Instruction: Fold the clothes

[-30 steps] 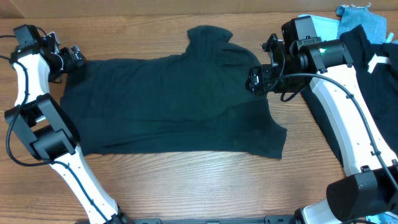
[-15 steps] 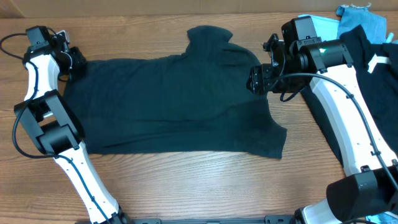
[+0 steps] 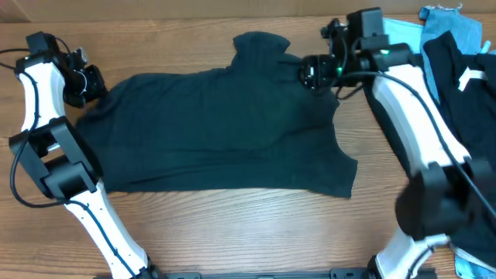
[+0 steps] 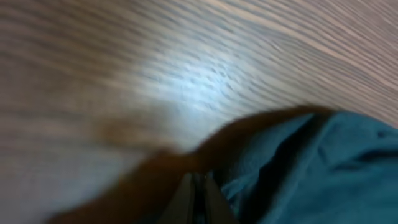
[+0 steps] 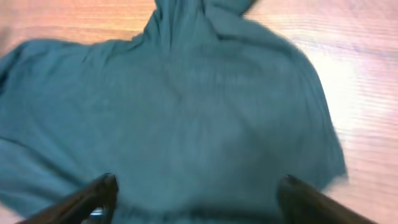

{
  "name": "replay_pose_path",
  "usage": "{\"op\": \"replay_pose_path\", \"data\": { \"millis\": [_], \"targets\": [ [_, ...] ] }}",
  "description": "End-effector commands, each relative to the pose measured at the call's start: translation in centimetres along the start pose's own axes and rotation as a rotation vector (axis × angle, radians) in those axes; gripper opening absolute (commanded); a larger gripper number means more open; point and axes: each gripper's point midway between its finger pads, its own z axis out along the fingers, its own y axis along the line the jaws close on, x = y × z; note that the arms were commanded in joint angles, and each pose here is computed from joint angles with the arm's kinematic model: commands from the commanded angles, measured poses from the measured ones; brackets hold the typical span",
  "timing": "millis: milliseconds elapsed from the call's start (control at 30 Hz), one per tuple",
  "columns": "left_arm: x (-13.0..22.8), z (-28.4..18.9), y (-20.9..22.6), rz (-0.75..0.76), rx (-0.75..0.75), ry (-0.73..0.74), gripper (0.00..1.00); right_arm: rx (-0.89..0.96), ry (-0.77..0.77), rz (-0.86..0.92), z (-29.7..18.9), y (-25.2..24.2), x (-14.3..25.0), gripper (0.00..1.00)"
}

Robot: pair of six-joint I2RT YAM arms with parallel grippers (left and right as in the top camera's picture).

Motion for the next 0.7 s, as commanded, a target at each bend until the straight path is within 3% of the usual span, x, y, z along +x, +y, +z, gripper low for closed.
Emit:
{"op": "replay_pose_path", "data": {
  "millis": [0, 133, 267, 667],
  "targets": [
    [1.1, -2.7, -0.9, -0.029, 0.0, 0.029, 0.04, 0.005, -0.059, -0.1, 4.2, -1.6, -2.6, 0.9],
    [2.2, -2.8, -0.9, -0.05, -0.002, 0.075, 0.04, 0.074, -0.217, -0.225, 7.5, -3.7, -6.5, 0.88],
    [2.6, -2.8, -1.0, -0.052, -0.003, 0.09, 0.04, 0.075, -0.322, -0.278, 10.4, -4.6, -8.5, 0.98],
    [2.5, -2.8, -1.0, -0.05, -0.006, 0.084, 0.04, 0.006, -0.324, -0.329, 17.1, -5.7, -6.5, 1.0]
  ]
}}
